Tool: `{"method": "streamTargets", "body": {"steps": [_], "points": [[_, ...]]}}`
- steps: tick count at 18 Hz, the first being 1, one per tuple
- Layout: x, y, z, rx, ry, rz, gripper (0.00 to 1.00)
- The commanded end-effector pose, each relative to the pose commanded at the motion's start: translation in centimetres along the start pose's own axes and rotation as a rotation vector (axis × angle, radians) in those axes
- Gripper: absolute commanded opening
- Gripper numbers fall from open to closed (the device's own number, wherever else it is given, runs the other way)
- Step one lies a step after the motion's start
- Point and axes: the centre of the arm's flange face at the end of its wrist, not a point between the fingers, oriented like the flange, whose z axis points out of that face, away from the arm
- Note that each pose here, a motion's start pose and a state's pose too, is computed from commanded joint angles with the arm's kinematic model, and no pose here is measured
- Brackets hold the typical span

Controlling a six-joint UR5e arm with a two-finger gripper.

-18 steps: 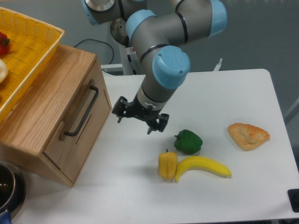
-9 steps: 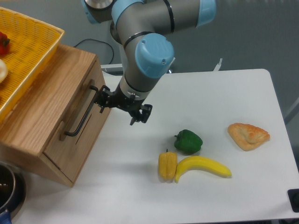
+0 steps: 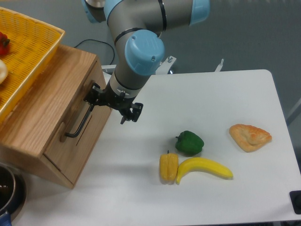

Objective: Slide the top drawer open

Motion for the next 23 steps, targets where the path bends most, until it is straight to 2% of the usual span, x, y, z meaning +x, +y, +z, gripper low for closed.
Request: {"method": "streamTargets", "body": {"steps": [23], "points": [[1.1,-0.3,3.0,-0.031,0.007,-0.002,1.00]]}}
